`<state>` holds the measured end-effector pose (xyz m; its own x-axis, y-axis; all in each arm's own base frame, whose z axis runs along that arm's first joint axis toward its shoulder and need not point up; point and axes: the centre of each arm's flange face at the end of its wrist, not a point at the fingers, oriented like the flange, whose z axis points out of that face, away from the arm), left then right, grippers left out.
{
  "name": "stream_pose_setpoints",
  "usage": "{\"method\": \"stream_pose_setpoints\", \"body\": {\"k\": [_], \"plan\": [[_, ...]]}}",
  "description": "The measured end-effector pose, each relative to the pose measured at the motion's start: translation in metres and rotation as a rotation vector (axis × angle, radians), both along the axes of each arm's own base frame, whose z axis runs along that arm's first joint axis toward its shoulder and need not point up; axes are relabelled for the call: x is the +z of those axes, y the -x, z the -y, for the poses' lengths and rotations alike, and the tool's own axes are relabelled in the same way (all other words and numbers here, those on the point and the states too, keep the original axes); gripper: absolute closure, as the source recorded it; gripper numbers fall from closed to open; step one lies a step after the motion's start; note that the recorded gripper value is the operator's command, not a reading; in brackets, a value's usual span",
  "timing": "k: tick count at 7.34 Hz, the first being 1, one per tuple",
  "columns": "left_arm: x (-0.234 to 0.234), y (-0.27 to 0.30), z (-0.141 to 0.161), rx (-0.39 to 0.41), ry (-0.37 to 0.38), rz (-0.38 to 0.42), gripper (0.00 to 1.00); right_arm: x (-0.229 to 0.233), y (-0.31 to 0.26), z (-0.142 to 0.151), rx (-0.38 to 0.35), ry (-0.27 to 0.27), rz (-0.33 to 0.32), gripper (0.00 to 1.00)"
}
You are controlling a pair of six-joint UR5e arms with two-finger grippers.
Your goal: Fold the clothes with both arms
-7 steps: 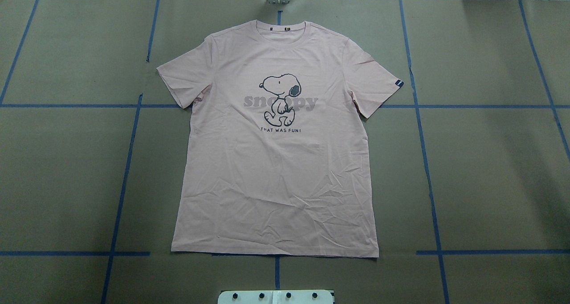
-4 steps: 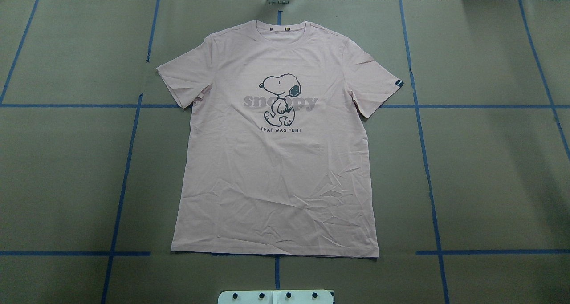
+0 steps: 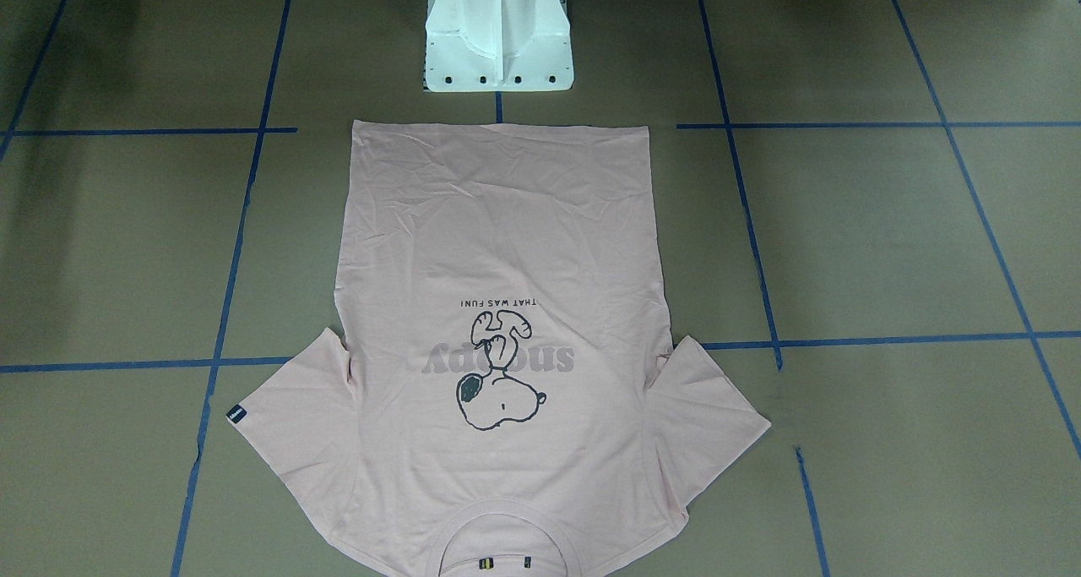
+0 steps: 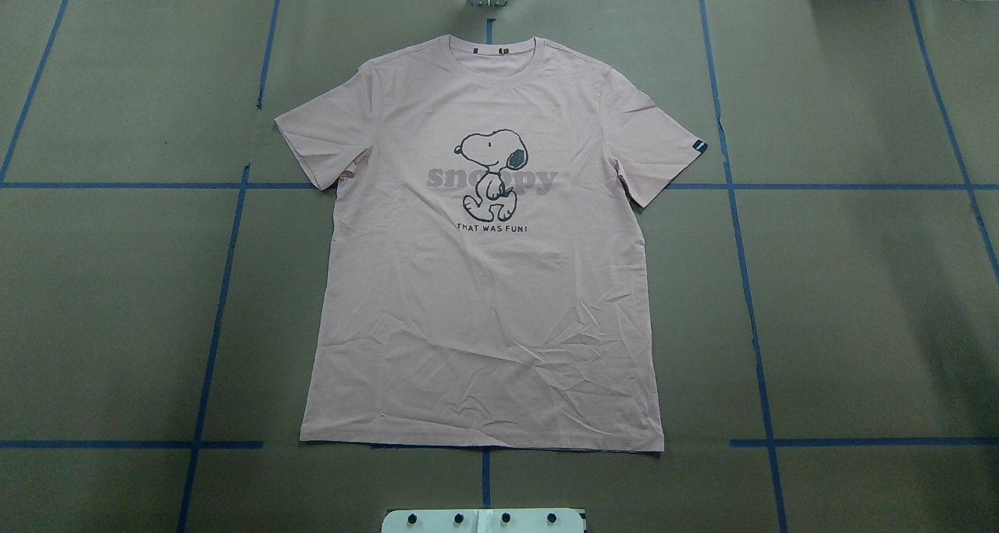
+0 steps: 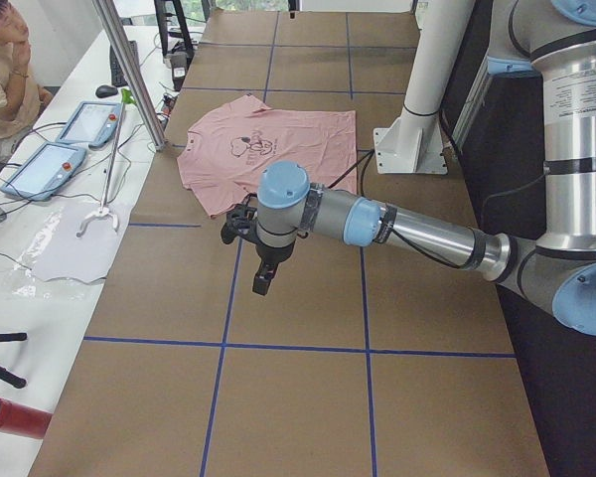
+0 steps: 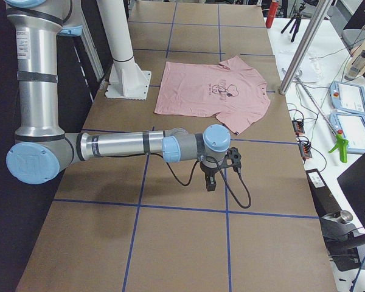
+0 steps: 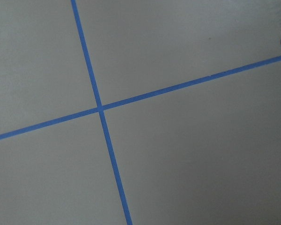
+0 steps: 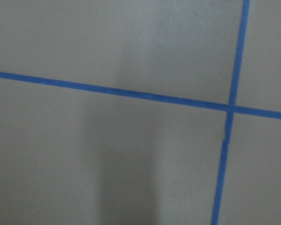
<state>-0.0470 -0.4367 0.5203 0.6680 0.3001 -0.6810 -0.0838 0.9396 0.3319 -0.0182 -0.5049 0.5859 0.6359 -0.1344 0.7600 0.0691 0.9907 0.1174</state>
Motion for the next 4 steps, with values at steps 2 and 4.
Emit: {"method": "stream_pose_setpoints", "body": {"k": [2,4], "plan": [[-0.004,-0.002,0.001,0.007,-0.019,-0.023,0.00,-0.041,0.073,0.065,0.080,0.048,0.055,0.01],[-0.005,-0.002,0.002,0.006,-0.036,-0.028,0.00,-0.089,0.165,0.117,0.202,0.127,0.095,0.11]]}}
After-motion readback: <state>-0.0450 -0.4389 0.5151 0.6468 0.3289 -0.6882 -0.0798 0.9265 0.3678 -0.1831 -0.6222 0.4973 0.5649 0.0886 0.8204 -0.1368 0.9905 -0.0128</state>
